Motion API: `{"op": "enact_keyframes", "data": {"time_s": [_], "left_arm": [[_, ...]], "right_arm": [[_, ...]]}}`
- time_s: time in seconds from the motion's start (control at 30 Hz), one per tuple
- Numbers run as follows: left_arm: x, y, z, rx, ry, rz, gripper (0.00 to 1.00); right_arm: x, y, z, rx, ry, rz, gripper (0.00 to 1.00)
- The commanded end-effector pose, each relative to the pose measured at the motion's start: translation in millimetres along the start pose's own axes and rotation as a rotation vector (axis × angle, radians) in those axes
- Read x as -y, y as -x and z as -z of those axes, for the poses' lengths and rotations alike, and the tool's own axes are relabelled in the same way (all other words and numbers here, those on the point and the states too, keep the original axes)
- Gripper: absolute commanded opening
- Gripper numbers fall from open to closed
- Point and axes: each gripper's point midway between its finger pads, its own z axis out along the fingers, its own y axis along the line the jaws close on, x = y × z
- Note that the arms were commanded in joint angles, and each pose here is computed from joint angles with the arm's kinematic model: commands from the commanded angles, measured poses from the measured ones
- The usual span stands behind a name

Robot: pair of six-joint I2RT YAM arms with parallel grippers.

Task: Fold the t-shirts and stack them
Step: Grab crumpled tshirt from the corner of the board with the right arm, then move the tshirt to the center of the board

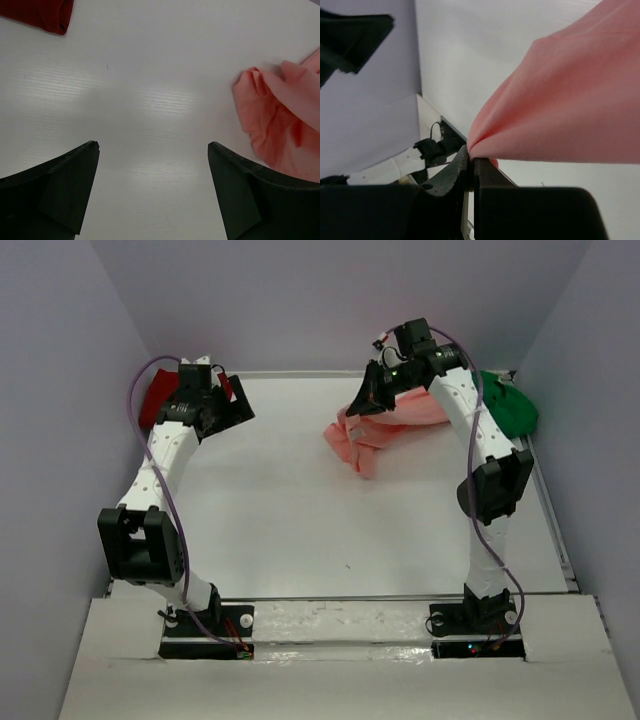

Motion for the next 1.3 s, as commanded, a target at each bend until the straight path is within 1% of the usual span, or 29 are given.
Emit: {"op": "enact_keyframes", "data": {"time_s": [0.0,0.1,0.17,0.27,0.33,0.37,0.47,0.5,0.53,0.6,0.63,0.7,0.77,0.83,0.87,0.9,0.93,0.97,1.0,1.03,1.1,1.13,1.17,1.2,1.27], "left_arm": [[9.5,20.7,10.6,0.059,-0.015,-0.017,0.99],[11.5,20.8,11.5,0.059,-0.025,-0.013,0.99],[12.8,21.5,14.4,0.065,-0.031,-0.012,0.99],[11.7,22.4,20.0,0.076,-0.028,-0.015,0.99],[10.8,19.2,21.4,0.074,-0.027,-0.016,0.99],[10.8,20.5,24.4,0.083,-0.029,-0.018,0.99],[9.2,14.9,25.6,0.075,-0.029,-0.022,0.99],[9.8,14.7,27.5,0.077,-0.033,-0.022,0.99],[11.0,14.5,28.4,0.079,-0.041,-0.023,0.99],[13.5,10.1,27.7,0.066,-0.062,-0.025,0.99],[14.6,8.6,27.3,0.061,-0.069,-0.026,0.99],[16.2,4.9,26.6,0.049,-0.084,-0.027,0.99],[15.0,-0.2,25.7,0.040,-0.087,-0.025,0.99],[17.4,-1.0,27.8,0.041,-0.103,-0.027,0.99],[17.7,-2.0,27.6,0.040,-0.105,-0.024,0.99],[17.8,-4.6,26.7,0.034,-0.111,-0.024,0.99],[18.2,-5.7,26.3,0.030,-0.115,-0.022,0.99],[18.7,-5.9,25.8,0.029,-0.117,-0.022,0.99],[19.7,-8.5,24.2,0.018,-0.126,-0.020,0.99],[21.0,-9.6,22.9,0.014,-0.136,-0.021,0.99],[33.6,-17.4,21.9,-0.024,-0.213,-0.023,0.99],[41.6,-19.7,17.6,-0.037,-0.263,-0.033,0.99],[49.5,-26.9,14.9,-0.069,-0.309,-0.043,0.99],[64.6,-41.2,8.9,-0.134,-0.368,-0.061,0.99],[83.3,-53.1,5.7,-0.180,-0.415,-0.110,0.99]], "right_arm": [[-78.8,-6.6,77.6,0.043,0.191,0.057,0.00],[-108.7,-10.7,104.9,0.062,0.290,0.064,0.00],[-132.2,-17.3,127.0,0.091,0.358,0.101,0.00],[-147.1,-24.1,150.0,0.138,0.397,0.137,0.00],[-144.3,-25.2,155.1,0.160,0.386,0.136,0.00],[-143.1,-23.2,164.4,0.211,0.368,0.150,0.00],[-123.8,-17.5,172.9,0.283,0.322,0.122,0.00],[-119.0,-19.6,169.1,0.272,0.315,0.112,0.00],[-100.6,-21.7,158.4,0.242,0.280,0.064,0.00],[-82.6,-26.7,147.0,0.214,0.230,0.032,0.00],[-66.4,-31.6,135.4,0.186,0.195,0.007,0.00],[-53.5,-33.9,127.3,0.180,0.164,-0.005,0.00],[-47.0,-37.7,116.8,0.150,0.188,-0.019,0.00],[-56.1,-48.0,110.7,0.050,0.297,-0.039,0.00],[-65.1,-61.7,101.4,-0.028,0.342,-0.031,0.12],[-56.1,-69.0,91.1,-0.092,0.302,-0.036,0.48],[-44.8,-65.9,89.5,-0.081,0.214,-0.027,0.48],[-39.3,-59.6,89.3,-0.044,0.128,0.007,0.66],[-39.0,-50.8,94.6,0.004,0.086,0.044,0.71],[-26.7,-35.3,101.6,0.084,0.026,0.053,0.73],[-12.8,-28.4,99.9,0.122,-0.024,0.036,0.73],[-0.4,-19.0,100.0,0.163,-0.072,0.029,0.73],[8.5,-16.2,96.6,0.171,-0.106,0.021,0.73],[23.4,-11.8,91.5,0.184,-0.161,0.016,0.73],[40.4,-6.2,84.0,0.196,-0.218,0.000,0.73]]}}
